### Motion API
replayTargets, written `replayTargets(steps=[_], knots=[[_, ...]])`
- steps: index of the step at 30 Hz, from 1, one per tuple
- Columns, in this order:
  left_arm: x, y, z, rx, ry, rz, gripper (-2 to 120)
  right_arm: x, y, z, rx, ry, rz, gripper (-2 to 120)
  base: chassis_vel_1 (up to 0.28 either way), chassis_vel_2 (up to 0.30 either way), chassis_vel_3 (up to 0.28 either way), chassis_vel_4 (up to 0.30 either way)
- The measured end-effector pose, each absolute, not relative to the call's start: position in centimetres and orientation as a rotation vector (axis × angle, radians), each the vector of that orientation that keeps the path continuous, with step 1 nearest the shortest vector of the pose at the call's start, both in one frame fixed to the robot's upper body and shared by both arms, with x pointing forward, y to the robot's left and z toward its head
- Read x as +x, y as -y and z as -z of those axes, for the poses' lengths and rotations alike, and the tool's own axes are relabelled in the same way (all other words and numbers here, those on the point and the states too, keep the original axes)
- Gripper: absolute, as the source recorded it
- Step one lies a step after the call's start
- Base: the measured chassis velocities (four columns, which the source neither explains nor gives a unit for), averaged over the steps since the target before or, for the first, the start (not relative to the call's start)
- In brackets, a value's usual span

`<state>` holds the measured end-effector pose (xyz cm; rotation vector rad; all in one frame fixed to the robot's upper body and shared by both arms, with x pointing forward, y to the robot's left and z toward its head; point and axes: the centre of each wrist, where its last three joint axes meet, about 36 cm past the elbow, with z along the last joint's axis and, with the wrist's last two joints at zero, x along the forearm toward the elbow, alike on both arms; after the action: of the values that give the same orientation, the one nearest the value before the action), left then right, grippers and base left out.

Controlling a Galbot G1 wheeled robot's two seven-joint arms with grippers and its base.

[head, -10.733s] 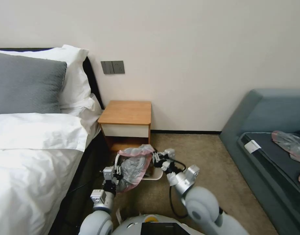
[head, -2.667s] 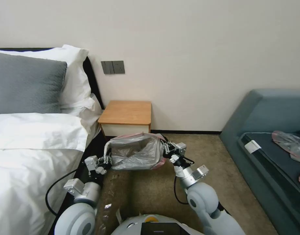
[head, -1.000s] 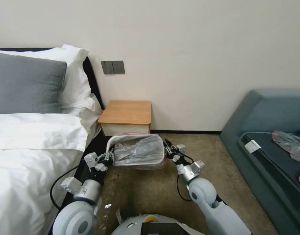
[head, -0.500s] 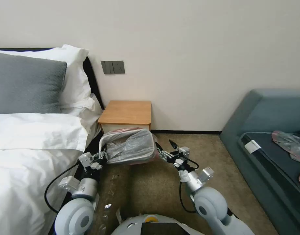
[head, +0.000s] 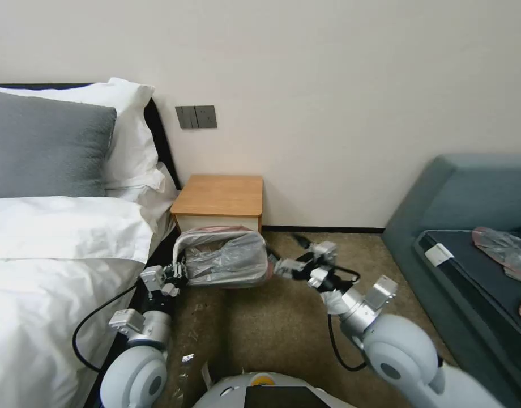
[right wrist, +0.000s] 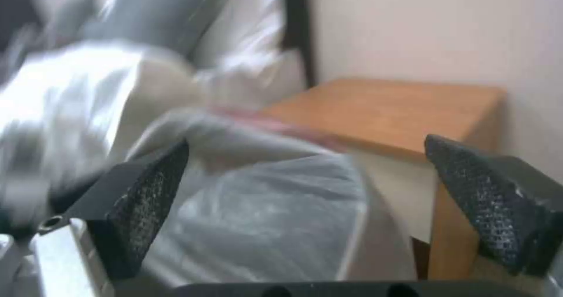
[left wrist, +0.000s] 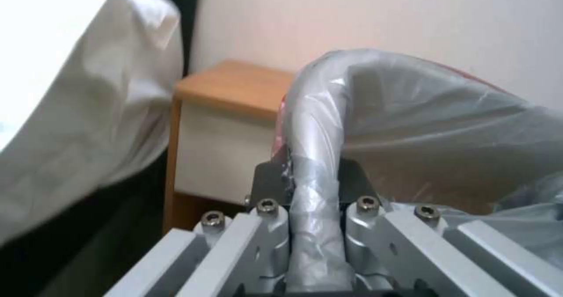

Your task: Pick up the garbage bag from the table and place it over the trash can.

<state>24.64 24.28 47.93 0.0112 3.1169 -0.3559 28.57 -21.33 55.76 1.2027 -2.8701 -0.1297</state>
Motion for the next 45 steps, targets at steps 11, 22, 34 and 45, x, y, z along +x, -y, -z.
replayTargets(steps=[11,22,34,45], knots=[[24.7,-24.4,-46.8,0.148,-3.043,0.048,5,33.9,18.3,-58.8,1.57,2.688,-0.447,57,0.0,0.0,0.0,0.0],[24.3,-23.7,-46.8,0.186,-3.067,0.056,5,35.0,13.8,-56.8,1.676,2.595,-0.666,19,0.0,0.0,0.0,0.0],[23.9,-23.5,-47.1,0.178,-3.088,0.107,5,37.0,10.3,-55.2,1.537,2.547,-0.909,0,0.0,0.0,0.0,0.0],[23.9,-23.4,-47.5,0.196,-3.083,0.163,5,38.4,8.3,-53.9,1.4,2.522,-0.785,0,0.0,0.0,0.0,0.0]])
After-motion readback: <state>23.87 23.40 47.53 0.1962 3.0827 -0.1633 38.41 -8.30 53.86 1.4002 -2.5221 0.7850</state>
